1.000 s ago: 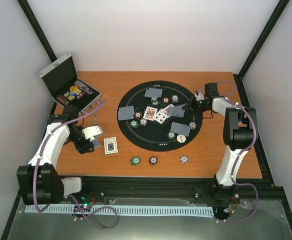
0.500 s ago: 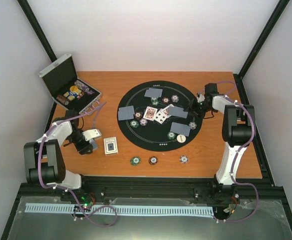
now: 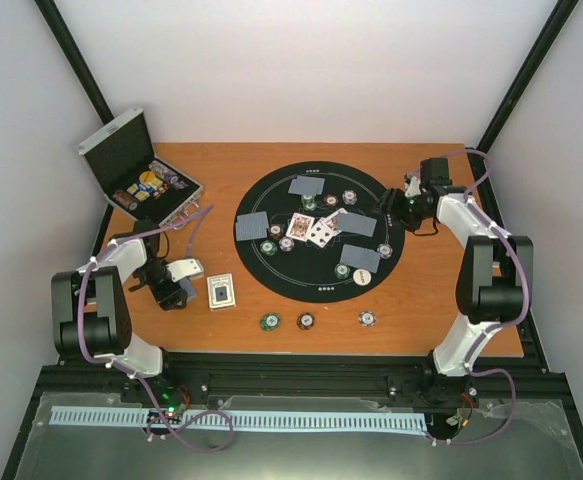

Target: Distribute texas hold em gaming equipment

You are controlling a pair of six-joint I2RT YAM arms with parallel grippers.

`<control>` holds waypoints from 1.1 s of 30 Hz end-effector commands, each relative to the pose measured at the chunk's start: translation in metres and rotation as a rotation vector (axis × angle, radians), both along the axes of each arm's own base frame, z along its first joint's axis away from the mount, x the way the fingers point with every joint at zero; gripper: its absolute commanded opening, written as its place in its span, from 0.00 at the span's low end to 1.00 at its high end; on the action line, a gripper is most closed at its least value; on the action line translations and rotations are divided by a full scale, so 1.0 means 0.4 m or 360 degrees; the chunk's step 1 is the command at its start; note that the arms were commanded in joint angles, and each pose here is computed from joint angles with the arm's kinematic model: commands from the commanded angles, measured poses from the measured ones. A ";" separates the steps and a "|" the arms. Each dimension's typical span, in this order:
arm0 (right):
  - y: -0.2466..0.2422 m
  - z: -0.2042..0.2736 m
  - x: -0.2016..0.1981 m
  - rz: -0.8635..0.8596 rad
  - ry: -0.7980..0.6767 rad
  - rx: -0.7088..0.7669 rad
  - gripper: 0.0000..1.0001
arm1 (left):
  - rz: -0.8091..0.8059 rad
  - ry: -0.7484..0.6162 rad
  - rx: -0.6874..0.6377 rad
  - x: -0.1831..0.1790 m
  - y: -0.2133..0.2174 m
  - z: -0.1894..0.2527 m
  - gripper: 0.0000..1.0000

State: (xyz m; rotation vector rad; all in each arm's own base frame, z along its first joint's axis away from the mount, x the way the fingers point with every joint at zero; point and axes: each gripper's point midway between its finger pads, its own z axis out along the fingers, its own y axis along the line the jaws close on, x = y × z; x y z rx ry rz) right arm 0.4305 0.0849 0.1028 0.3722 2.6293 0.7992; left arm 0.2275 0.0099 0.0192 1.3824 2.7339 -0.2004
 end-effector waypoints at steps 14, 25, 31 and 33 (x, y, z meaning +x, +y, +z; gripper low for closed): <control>-0.071 0.178 -0.089 -0.0126 -0.0197 -0.0234 1.00 | -0.0039 -0.0080 -0.0185 -0.017 -0.056 0.207 1.00; -0.294 0.290 -0.149 -0.0758 -0.0804 -0.0817 1.00 | 0.0772 -0.0846 -0.0658 0.286 -0.089 0.472 1.00; -0.390 0.199 -0.226 -0.1030 -0.0837 -0.1076 1.00 | 0.1095 -0.1147 -0.0983 0.389 -0.082 0.456 1.00; -0.397 0.145 -0.231 -0.1018 -0.0801 -0.1128 1.00 | 0.1138 -0.1170 -0.1001 0.404 -0.078 0.405 1.00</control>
